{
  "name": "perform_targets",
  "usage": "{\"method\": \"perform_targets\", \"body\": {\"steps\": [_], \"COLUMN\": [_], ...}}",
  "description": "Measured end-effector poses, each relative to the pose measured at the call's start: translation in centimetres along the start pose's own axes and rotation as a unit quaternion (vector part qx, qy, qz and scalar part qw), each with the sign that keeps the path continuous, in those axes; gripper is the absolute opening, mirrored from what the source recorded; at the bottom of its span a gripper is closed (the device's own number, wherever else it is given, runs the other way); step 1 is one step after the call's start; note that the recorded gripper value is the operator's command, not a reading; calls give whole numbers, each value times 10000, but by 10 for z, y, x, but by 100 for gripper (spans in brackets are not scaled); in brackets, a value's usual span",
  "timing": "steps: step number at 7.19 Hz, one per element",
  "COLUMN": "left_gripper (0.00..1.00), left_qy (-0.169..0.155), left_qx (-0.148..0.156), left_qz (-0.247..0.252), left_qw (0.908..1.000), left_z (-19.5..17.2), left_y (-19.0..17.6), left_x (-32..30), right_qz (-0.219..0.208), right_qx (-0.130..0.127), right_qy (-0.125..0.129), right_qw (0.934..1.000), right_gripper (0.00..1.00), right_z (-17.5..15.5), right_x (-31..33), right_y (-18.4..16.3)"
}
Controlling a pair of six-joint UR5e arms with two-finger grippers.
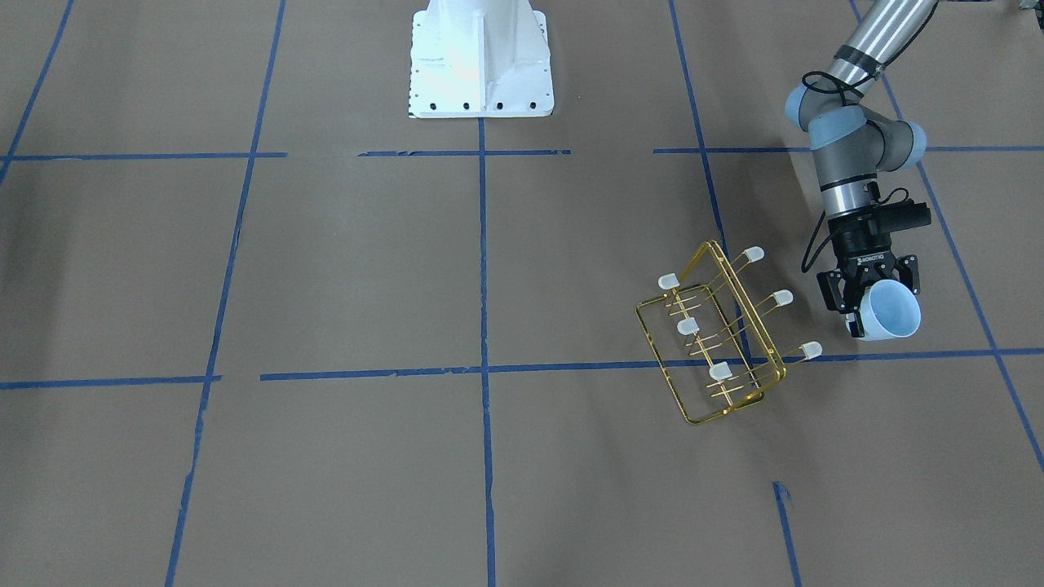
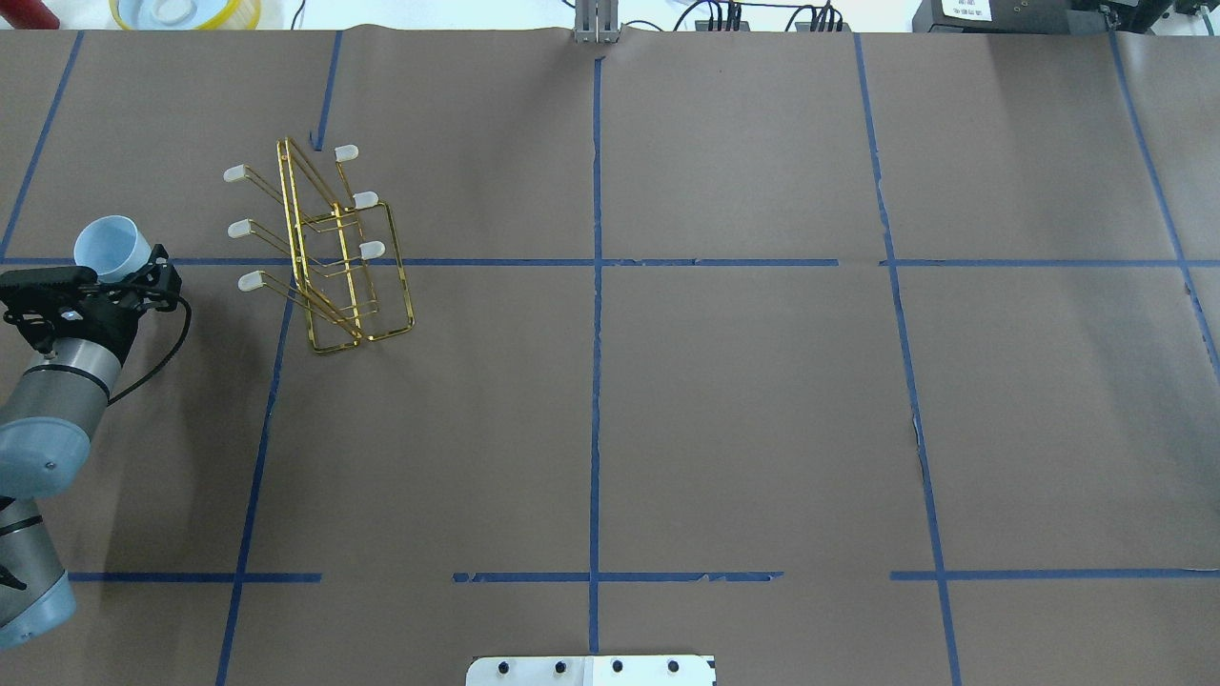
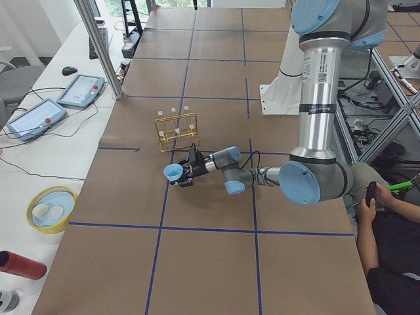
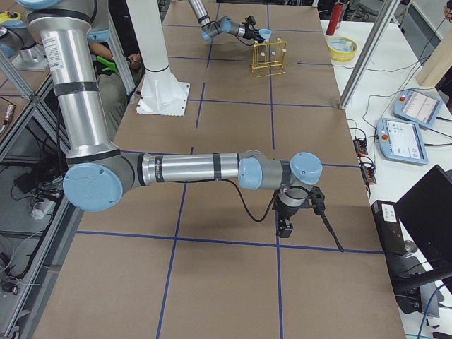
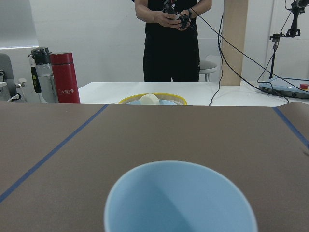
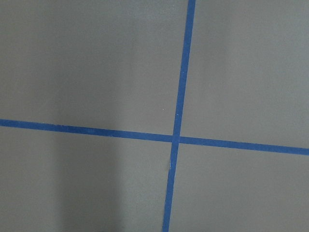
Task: Hang cup on cup holder
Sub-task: 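Tilt the held cup sideways with the left gripper, mouth toward the rack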
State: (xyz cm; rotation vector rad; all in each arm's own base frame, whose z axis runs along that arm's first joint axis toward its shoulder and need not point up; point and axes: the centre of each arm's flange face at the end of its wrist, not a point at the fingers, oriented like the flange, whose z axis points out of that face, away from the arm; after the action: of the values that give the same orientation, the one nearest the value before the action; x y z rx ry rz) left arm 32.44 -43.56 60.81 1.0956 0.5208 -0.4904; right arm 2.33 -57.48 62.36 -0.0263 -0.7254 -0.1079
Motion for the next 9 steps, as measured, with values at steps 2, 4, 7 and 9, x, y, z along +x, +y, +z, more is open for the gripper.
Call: {"method": "perform_targets", "body": {"steps": [2, 4, 7, 9], "left_gripper": [0, 0, 0, 0], "left_qy": [33, -6, -61, -311], "left_qx": [54, 143, 317, 554], "left_qz": [1145, 1924, 3766, 4845], "left_qw": [9934, 9812, 9258, 8725], "left_z": [-11, -25, -56, -66], "left_y": [-29, -56, -97, -121], "left_x": [5, -1, -7, -5], "right_qz": [0, 0, 1, 2], "right_qx": [0, 0, 0, 0], "right_qy": [0, 0, 0, 0], "right_qw": [10000, 10000, 10000, 10000], "right_gripper": [100, 100, 100, 100], "right_z": [0, 0, 0, 0], "right_x": [0, 0, 0, 0], "right_y": [0, 0, 0, 0]}}
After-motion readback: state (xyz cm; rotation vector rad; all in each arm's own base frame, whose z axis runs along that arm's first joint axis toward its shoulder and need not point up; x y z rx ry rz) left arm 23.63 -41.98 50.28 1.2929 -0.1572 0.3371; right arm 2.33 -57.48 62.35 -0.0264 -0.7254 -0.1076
